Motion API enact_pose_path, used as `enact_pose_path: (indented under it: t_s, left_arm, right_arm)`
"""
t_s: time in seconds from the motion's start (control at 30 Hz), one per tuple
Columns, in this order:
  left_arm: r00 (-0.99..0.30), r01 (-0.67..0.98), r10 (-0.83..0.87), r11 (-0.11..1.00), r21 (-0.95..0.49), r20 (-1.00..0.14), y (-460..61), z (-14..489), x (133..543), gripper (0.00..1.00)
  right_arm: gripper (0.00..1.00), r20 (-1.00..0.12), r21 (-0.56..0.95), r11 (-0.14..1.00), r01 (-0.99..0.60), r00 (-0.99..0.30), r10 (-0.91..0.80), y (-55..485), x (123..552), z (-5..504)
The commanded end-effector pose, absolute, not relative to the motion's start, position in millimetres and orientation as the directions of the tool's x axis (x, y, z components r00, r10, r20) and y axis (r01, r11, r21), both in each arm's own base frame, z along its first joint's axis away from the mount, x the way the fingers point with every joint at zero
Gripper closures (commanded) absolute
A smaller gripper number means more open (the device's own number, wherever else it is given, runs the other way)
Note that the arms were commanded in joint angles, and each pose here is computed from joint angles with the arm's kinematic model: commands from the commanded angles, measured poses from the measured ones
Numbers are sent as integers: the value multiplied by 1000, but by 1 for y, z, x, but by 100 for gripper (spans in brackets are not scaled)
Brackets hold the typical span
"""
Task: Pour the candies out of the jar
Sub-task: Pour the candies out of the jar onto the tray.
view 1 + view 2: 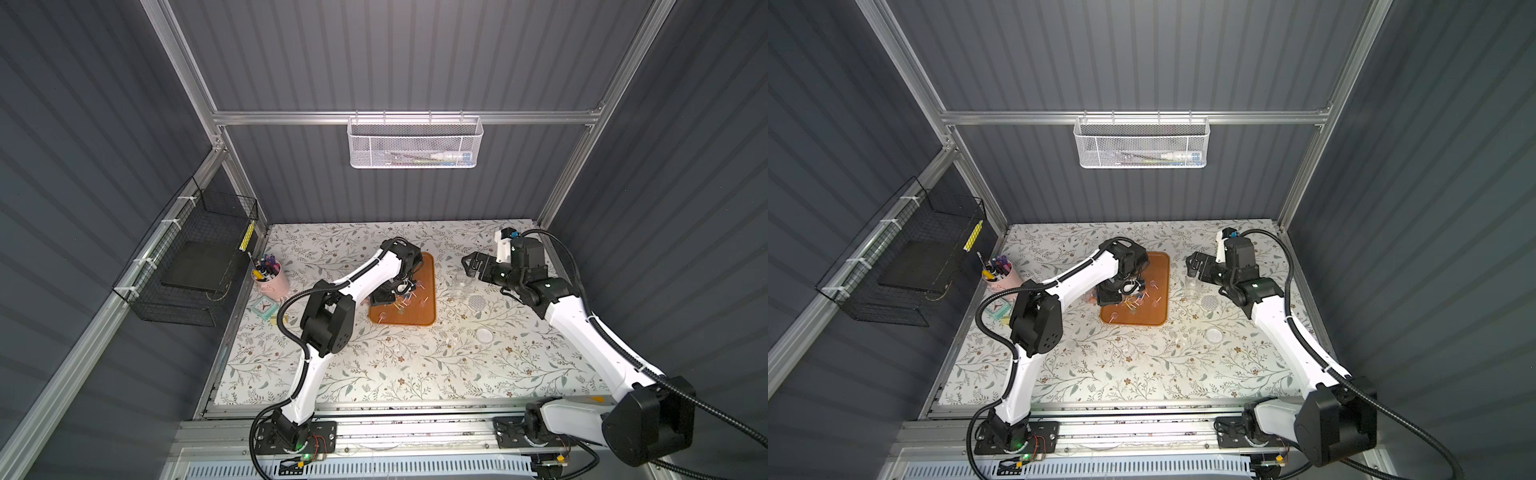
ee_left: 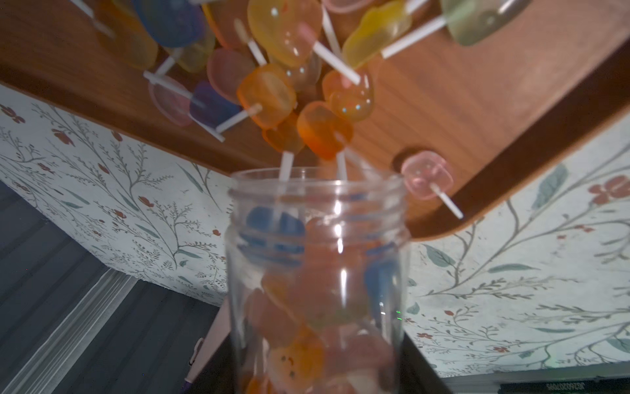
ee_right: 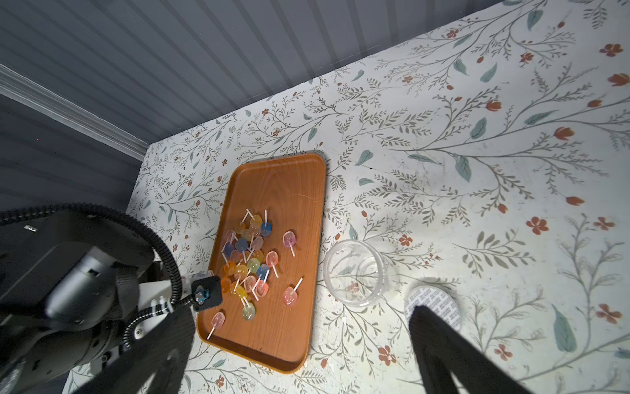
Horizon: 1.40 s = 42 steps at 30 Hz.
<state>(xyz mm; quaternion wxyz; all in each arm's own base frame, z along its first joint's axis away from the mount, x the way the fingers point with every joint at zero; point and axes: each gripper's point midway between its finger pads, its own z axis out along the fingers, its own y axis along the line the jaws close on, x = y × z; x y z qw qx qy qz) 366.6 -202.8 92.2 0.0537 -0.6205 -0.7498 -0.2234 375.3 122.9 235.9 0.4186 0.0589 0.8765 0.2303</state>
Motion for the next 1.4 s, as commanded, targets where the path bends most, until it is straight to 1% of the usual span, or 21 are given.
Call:
enact_pose_path:
  t_s: [0.0, 0.2, 0.37, 0.43, 0.5, 0.67, 0.73, 0.93, 1.0, 1.1, 1.37]
  left_arm:
    - [-102, 969, 910, 0, 246, 401, -202, 106, 373, 100]
    - [-25, 955, 918, -95, 281, 396, -217, 104, 399, 100]
    - [147, 949, 859, -262, 175, 490, -213, 96, 401, 100]
    - [172, 919, 831, -328, 217, 529, -213, 96, 417, 100]
    - [177, 886, 820, -374, 274, 545, -219, 103, 433, 100]
    - [254, 803, 800, -488, 341, 544, -239, 118, 459, 100]
    - [281, 779, 795, -516, 355, 538, -247, 122, 465, 100]
    - [371, 745, 769, -581, 328, 521, -254, 125, 461, 100]
    - [374, 742, 769, -583, 330, 519, -254, 127, 461, 100]
    - [354, 725, 780, -577, 375, 515, -259, 133, 469, 100]
    - [324, 635, 766, -611, 472, 556, -262, 161, 484, 100]
  right_arm:
    - [1, -702, 462, 883, -84, -643, 306, 121, 373, 233]
    - [1, -704, 466, 881, -81, -637, 313, 120, 370, 233]
    - [1, -706, 472, 878, -84, -632, 319, 120, 368, 238]
    - [1, -710, 472, 878, -84, -627, 321, 119, 368, 239]
    - [1, -712, 473, 877, -89, -625, 321, 120, 368, 241]
    - [1, -707, 485, 869, -99, -629, 322, 123, 368, 244]
    - [1, -705, 487, 868, -98, -630, 325, 123, 368, 243]
    - [1, -699, 494, 864, -95, -634, 330, 123, 367, 241]
    - [1, -698, 497, 863, -95, -634, 332, 124, 367, 241]
    - [1, -696, 502, 859, -99, -636, 333, 125, 369, 241]
    - [1, -691, 506, 857, -95, -640, 336, 126, 369, 239]
